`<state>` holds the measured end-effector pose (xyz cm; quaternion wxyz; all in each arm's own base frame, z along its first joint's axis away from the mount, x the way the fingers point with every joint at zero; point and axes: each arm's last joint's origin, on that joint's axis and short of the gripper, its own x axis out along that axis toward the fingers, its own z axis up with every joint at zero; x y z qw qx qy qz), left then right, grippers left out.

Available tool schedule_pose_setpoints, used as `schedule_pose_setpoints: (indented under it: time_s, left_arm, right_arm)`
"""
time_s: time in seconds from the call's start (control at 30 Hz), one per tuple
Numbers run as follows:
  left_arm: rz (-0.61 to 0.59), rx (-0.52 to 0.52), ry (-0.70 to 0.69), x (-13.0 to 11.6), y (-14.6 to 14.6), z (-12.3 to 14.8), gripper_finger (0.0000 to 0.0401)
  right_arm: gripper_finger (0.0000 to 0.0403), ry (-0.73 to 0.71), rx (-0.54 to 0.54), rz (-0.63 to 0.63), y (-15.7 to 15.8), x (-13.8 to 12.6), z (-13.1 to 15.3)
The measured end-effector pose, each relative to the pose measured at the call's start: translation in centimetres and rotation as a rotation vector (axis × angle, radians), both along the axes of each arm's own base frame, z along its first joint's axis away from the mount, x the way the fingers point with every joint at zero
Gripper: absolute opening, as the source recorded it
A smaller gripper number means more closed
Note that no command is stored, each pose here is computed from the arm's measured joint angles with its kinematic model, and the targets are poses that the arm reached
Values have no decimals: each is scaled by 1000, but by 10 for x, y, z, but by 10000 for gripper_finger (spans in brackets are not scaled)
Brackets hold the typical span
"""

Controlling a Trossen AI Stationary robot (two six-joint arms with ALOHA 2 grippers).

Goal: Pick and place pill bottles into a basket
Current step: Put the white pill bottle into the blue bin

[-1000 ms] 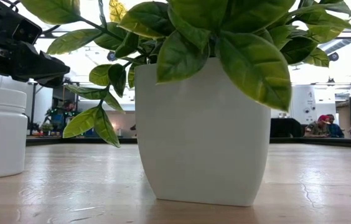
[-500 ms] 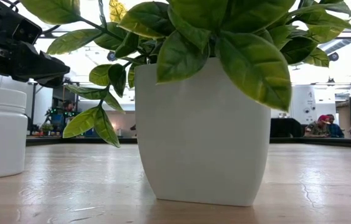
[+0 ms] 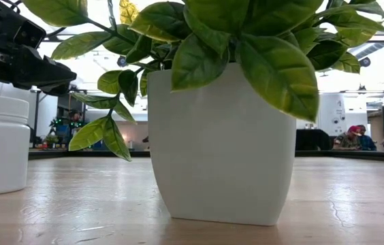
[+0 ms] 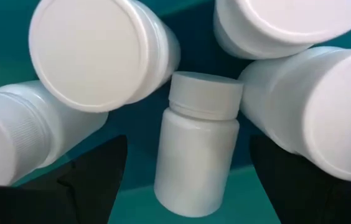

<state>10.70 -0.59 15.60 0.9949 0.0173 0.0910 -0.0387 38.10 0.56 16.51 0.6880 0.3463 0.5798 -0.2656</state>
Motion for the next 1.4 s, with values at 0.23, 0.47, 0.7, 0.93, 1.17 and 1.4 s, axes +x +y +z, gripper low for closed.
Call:
schedule_pose_setpoints:
  time_s: [0.23,0.47,0.7,0.93,1.17,1.4]
  left_arm:
    - [0,0,0,0,0,0,0]
    - [0,0,0,0,0,0,0]
    - [0,0,0,0,0,0,0]
    - [0,0,0,0,0,0,0]
    - [0,0,0,0,0,0,0]
    - [0,0,0,0,0,0,0]
  right_arm:
    - [327,1,15,4,0,0,0]
    - [316,4,15,6,0,0,0]
    - [235,3,13,31,1,0,0]
    - [158,-1,12,38,0,0,0]
    - [129,-7,11,41,-1,0,2]
    - [141,-28,39,62,0,2,2]
